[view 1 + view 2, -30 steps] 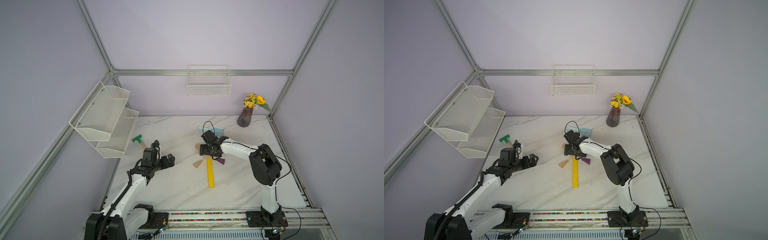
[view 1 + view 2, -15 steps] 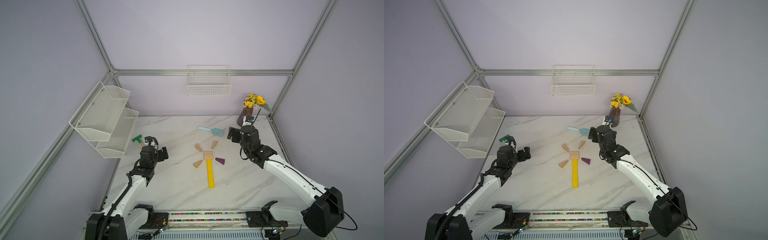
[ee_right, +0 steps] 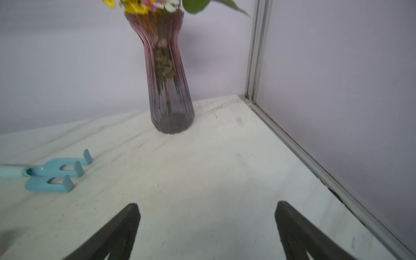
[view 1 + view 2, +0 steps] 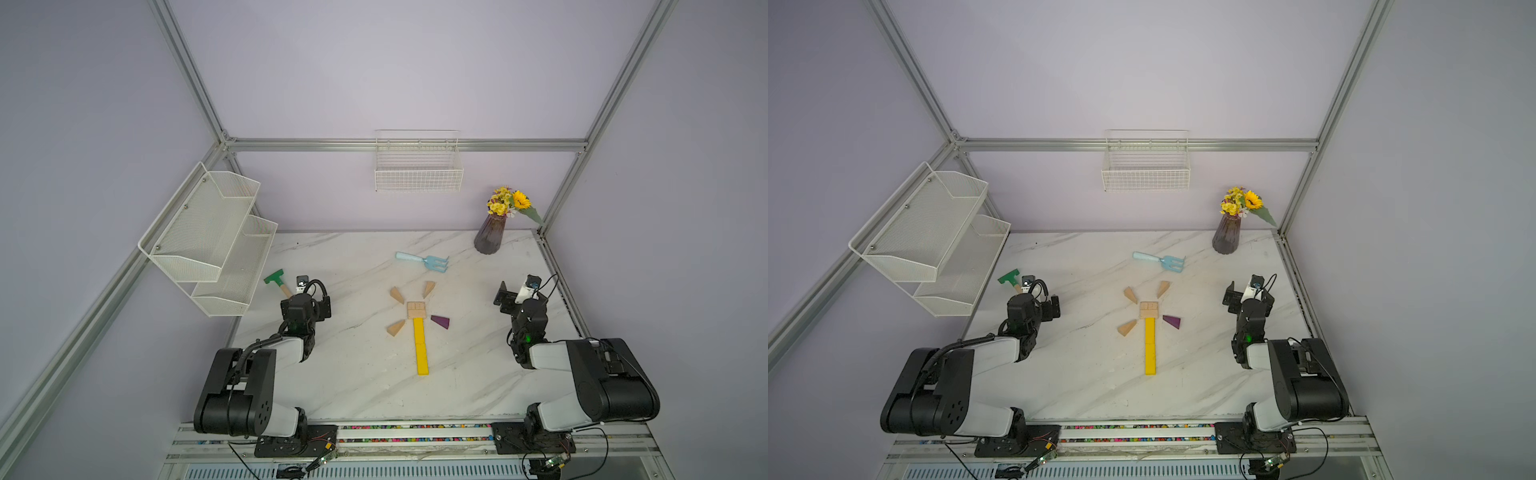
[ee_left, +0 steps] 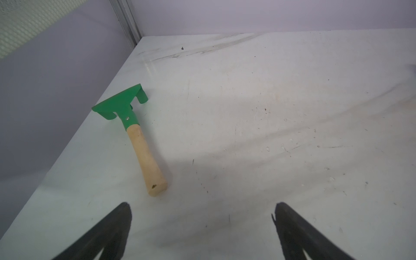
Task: Assemble a small pinwheel with building blocks
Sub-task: Reset both arms
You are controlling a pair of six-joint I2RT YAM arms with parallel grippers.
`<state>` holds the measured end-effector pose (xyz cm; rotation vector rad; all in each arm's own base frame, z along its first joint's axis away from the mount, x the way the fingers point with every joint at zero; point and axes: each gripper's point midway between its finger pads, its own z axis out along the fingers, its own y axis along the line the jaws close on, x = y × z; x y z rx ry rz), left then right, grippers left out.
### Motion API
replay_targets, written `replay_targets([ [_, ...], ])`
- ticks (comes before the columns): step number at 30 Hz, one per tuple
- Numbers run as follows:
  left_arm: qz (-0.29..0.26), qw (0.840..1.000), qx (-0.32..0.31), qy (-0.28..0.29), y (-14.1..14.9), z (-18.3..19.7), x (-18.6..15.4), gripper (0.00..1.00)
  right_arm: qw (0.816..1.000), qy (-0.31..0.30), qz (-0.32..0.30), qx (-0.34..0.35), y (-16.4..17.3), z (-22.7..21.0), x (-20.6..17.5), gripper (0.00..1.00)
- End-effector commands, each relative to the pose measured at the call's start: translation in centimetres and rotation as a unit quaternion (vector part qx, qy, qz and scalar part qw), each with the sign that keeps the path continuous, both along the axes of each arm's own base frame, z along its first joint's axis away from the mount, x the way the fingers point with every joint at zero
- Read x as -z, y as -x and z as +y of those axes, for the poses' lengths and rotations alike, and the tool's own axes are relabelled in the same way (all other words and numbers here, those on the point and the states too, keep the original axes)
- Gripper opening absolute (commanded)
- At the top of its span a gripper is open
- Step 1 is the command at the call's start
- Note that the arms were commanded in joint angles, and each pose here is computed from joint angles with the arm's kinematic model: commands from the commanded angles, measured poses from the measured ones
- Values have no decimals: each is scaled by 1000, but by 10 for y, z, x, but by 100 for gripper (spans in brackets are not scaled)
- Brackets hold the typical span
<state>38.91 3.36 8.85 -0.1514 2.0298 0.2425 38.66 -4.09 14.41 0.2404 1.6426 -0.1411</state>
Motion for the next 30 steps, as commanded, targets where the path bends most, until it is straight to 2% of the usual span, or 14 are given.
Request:
replay_targets([
  [1, -92, 996, 9, -10, -18, 4, -28, 100, 988, 29, -144, -55, 6, 11, -46, 97],
  [3, -87, 996, 26, -1, -12, -1, -21, 100, 995, 9, -89, -53, -9, 9, -34, 97],
  [5, -107, 994, 30, -4, -14, -2, -23, 100, 995, 10, -93, -46, -18, 5, -33, 97],
  [6, -104, 994, 29, -2, -14, -1, -23, 100, 996, 0, -70, -49, -22, 3, -27, 97],
  [30, -101, 994, 30, -1, -14, -1, -23, 100, 996, 3, -77, -53, -20, 0, -29, 97],
])
